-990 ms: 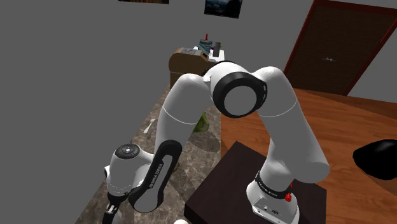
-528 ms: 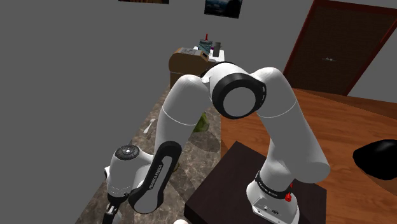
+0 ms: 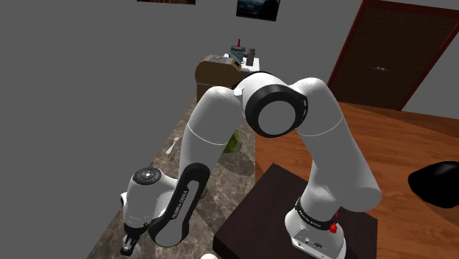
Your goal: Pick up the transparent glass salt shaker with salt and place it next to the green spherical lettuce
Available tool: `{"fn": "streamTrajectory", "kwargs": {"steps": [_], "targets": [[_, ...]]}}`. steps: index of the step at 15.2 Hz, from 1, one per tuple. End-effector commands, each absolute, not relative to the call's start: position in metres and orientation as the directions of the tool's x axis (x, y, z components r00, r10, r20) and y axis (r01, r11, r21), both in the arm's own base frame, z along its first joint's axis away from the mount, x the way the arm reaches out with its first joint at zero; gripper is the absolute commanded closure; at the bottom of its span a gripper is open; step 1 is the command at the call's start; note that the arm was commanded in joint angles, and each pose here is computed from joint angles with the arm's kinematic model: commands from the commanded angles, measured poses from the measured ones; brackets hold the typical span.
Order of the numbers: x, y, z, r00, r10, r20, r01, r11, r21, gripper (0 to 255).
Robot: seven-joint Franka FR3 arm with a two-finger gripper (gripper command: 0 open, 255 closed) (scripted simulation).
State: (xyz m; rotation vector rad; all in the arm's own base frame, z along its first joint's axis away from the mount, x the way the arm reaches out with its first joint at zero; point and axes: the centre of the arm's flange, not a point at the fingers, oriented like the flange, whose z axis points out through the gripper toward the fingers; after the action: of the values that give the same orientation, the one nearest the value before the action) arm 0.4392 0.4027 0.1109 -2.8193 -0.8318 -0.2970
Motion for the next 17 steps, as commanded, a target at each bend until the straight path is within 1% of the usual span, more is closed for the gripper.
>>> {"fn": "streamTrajectory", "kwargs": {"steps": [1,17], "targets": [[0.439,0.403,0.111,0.823,0.514,0.242,0.551,-0.825,-0.121,255],[0.439,0.403,0.19,0.823,0.514,0.242,0.551,-0.825,-0.121,255]]}}
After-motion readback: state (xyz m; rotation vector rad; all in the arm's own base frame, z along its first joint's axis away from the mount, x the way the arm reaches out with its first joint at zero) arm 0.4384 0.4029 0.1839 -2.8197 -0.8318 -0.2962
